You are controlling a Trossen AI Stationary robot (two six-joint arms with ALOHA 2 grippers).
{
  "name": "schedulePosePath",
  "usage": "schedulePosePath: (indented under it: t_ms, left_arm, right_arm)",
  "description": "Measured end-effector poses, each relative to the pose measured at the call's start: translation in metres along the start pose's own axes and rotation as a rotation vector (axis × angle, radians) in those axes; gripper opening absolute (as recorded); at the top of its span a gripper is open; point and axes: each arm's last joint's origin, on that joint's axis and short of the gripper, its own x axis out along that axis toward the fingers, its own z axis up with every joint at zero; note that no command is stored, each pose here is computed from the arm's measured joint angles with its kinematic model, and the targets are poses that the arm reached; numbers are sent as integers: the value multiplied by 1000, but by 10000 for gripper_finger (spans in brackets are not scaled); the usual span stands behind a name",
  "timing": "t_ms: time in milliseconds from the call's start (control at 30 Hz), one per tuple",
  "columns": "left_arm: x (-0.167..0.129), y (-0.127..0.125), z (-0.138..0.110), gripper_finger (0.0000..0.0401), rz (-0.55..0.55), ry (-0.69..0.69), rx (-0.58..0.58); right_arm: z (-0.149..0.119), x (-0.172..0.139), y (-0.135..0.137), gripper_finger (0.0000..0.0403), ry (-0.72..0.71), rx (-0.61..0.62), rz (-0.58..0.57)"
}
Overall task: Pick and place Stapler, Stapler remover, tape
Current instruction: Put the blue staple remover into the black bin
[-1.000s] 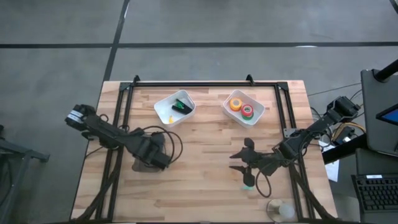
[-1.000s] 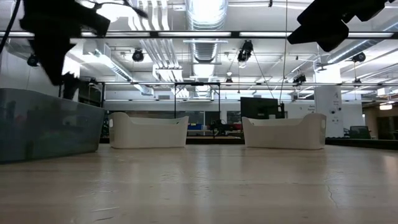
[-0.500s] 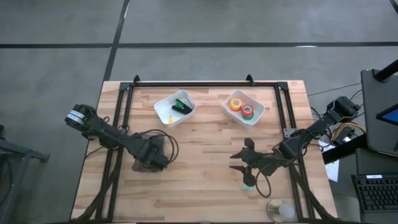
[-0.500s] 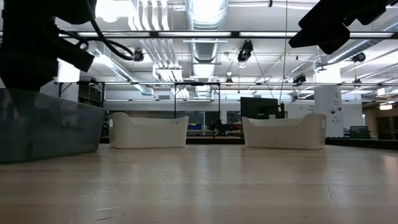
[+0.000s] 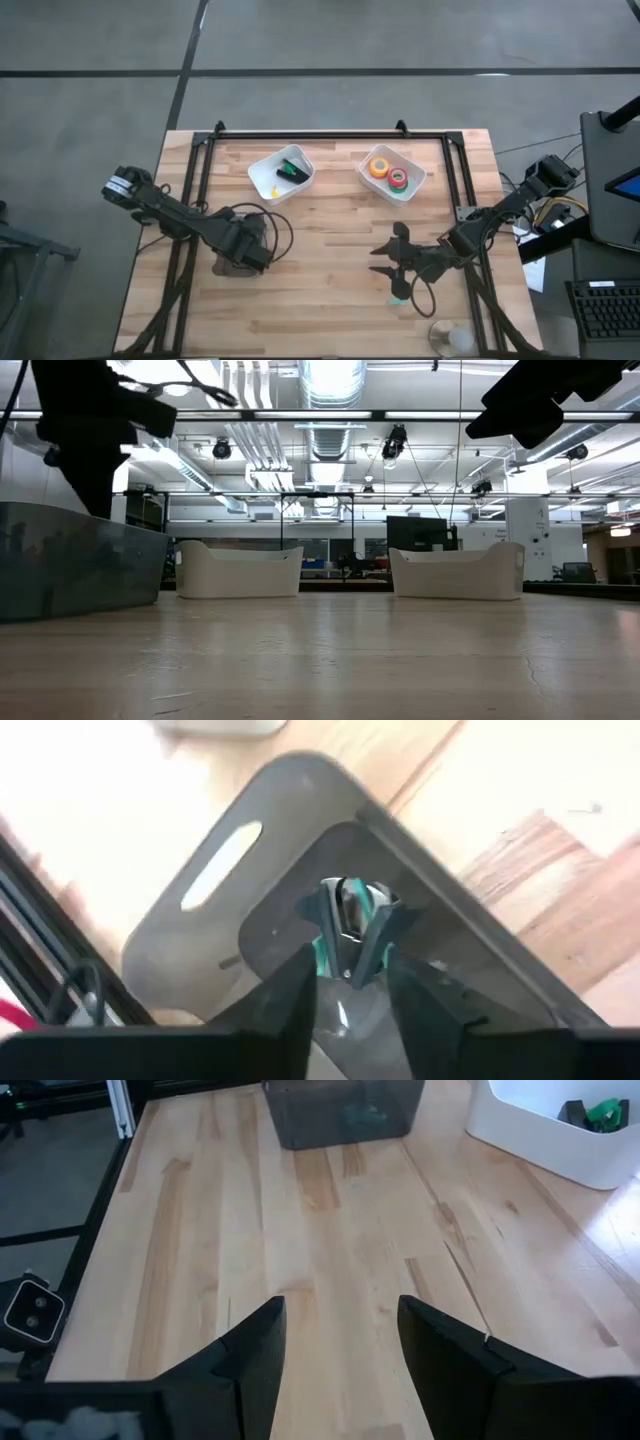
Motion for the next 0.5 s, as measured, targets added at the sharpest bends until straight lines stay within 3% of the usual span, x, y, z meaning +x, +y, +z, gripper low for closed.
schedulePosePath:
  t_ms: [133,300,500]
  left_arm:
    - [-10,-1,5,161,-15,-63,68]
    - [-24,-5,16,171,-33,-224,96]
    - [-46,-27,36,170,-189,-476,126]
  right_arm:
    - [-1,0,0,189,28,-5,27]
    - [-6,0,1,189,112,-4,105]
    - [-17,-2,-2,189,285,88,135]
